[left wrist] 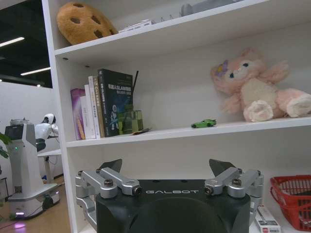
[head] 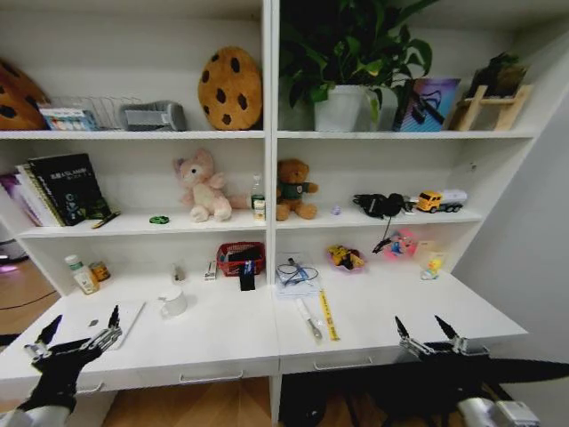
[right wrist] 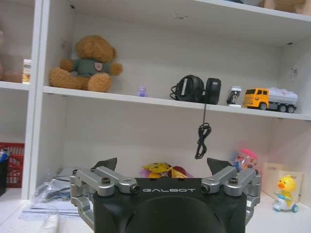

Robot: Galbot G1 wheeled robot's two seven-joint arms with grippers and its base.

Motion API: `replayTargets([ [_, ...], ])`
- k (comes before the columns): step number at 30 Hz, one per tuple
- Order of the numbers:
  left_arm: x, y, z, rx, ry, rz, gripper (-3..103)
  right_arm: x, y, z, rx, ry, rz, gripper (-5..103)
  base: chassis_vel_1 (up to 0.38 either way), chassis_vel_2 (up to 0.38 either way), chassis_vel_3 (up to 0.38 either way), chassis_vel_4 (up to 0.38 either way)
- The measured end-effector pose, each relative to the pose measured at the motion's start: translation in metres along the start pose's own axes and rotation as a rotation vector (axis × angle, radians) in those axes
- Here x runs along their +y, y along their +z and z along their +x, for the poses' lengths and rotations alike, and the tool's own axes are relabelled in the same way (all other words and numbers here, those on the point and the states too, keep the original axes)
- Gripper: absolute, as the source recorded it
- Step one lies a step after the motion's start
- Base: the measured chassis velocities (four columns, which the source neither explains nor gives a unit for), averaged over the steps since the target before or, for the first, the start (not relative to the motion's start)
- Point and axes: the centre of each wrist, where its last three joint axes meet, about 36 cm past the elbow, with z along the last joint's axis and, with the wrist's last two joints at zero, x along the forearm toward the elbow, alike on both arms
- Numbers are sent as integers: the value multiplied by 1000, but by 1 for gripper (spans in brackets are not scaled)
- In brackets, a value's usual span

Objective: Organize the objects on the table.

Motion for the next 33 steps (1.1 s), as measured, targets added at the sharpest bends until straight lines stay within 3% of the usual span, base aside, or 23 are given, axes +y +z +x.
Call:
replayTargets([
  [23, 0, 0, 0, 0, 0, 0, 98, 0, 0, 0, 1, 0, -1, 100, 338, 337, -341, -335],
  [33, 0, 0, 0, 0, 0, 0, 98, 0, 0, 0, 1, 0, 0, 100, 120, 98, -107, -111],
])
